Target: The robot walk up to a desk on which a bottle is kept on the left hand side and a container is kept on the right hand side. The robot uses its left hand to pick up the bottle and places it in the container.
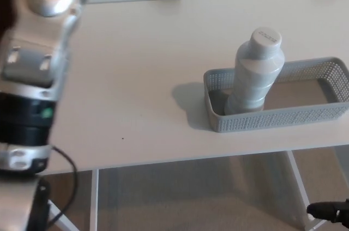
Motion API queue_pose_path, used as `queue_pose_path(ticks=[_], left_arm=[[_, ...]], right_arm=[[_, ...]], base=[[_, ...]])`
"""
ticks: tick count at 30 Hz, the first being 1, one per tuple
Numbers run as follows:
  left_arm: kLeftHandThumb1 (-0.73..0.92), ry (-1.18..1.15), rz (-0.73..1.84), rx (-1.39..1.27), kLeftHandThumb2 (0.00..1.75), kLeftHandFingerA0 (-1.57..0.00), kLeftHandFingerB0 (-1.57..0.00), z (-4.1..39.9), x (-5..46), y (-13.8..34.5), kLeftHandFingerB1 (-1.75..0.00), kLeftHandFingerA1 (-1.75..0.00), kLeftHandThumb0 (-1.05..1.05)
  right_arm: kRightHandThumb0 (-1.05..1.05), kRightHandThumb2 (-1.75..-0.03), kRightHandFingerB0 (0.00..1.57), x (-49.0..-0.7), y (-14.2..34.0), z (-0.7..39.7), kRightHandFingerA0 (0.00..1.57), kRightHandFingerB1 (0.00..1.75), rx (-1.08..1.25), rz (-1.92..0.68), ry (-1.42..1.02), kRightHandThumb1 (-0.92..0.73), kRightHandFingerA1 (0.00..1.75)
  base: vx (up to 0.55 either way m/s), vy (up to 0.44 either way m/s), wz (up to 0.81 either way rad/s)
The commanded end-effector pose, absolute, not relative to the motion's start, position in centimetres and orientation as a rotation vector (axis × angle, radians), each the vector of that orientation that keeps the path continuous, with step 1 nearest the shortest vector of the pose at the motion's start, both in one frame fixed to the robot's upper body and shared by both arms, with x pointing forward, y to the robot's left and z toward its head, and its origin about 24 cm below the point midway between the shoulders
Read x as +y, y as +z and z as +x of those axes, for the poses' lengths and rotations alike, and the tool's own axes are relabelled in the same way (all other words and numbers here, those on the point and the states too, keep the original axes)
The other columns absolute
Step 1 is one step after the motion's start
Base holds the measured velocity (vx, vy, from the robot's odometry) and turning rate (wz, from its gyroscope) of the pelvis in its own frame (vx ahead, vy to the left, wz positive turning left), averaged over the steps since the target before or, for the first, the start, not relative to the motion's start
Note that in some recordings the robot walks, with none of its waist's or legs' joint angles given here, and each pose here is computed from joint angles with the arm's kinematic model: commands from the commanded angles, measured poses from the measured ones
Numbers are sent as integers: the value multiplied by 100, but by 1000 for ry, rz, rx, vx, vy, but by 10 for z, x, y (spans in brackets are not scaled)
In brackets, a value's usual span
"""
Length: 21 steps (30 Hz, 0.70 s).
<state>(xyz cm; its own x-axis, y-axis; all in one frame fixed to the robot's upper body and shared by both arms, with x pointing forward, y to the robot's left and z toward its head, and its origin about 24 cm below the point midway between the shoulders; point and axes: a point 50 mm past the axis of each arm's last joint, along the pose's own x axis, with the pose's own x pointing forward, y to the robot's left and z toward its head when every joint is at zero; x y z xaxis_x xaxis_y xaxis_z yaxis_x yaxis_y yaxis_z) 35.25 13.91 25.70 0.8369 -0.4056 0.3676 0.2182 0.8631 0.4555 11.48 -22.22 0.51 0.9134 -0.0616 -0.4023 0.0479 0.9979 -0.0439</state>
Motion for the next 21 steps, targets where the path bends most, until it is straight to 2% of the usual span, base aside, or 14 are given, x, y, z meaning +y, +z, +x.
queue_pose_path(ticks=[1, 5, 9, 11, 12, 13, 14, 15, 16, 17, 18, 19, 20, 21], left_arm=[[51, -259, 553, -602, 88, 0, 0, 187, 289, 264, 0, -12, -85], [48, -94, 470, -370, 84, 0, 0, 151, 350, 208, -11, -19, -73], [45, 496, 290, 98, 79, -4, -13, 48, 453, 95, -18, -35, -72], [45, 542, 290, 138, 79, -4, -13, 38, 457, 87, -18, -35, -72], [43, 580, 286, 184, 78, -5, -5, 28, 461, 78, -22, -41, -64], [43, 580, 286, 184, 78, -5, -5, 28, 461, 78, -22, -41, -64], [41, 623, 235, 298, 76, -7, -9, 9, 463, 57, -26, -39, -66], [27, 653, 214, 401, 87, -1, 0, -6, 461, 41, -49, -51, -35], [27, 671, 203, 468, 87, -1, 0, -16, 460, 32, -49, -51, -35], [24, 678, 202, 538, 86, -1, 0, -26, 457, 24, -49, -51, -36], [24, 677, 208, 570, 86, -1, 0, -31, 455, 21, -49, -51, -36], [45, 670, 188, 604, 78, 0, -11, -38, 452, 15, -28, -42, -75], [45, 670, 188, 604, 78, 0, -11, -38, 452, 15, -28, -42, -75], [32, 662, 175, 656, 91, -2, 0, -45, 447, 6, -49, -51, -35]], right_arm=[[-1, -157, 17, -266, 18, 113, 39, 73, 499, -174, -132, -76, 86], [-3, -160, 8, -288, 9, 106, 27, 69, 547, -195, -178, -84, 80], [-7, -151, 16, -324, -36, 75, 35, 70, 728, -162, -266, -75, 81], [-7, -151, 16, -325, -39, 71, 35, 70, 747, -155, -274, -75, 81], [1, -175, 1, -326, -42, 66, 24, 66, 764, -145, -286, -43, 85], [1, -175, 1, -326, -42, 66, 24, 66, 764, -145, -286, -43, 85], [-2, -157, 10, -328, -47, 56, 26, 68, 794, -134, -304, -87, 77], [-8, -157, 6, -329, -50, 48, 25, 66, 815, -131, -313, -83, 78], [-8, -157, 6, -330, -53, 42, 25, 66, 827, -131, -317, -83, 78], [-12, -175, 0, -328, -53, 38, 25, 68, 835, -117, -326, -42, 89], [-12, -175, 0, -327, -52, 36, 25, 68, 838, -107, -331, -42, 89], [-9, -166, 3, -325, -53, 32, 30, 70, 842, -102, -322, -91, 86], [-9, -166, 3, -325, -53, 32, 30, 70, 842, -102, -322, -91, 86], [-5, -165, 4, -323, -54, 29, 25, 69, 846, -101, -310, -92, 81]], base=[[0, 0, 0], [0, 0, 0], [0, 0, 0], [0, 0, 0], [0, 0, 0], [0, 0, 0], [0, 0, 0], [0, 0, 0], [0, 0, 0], [0, 0, 7], [0, 0, 0], [0, 0, 0], [0, 0, 0], [0, 0, 0]])
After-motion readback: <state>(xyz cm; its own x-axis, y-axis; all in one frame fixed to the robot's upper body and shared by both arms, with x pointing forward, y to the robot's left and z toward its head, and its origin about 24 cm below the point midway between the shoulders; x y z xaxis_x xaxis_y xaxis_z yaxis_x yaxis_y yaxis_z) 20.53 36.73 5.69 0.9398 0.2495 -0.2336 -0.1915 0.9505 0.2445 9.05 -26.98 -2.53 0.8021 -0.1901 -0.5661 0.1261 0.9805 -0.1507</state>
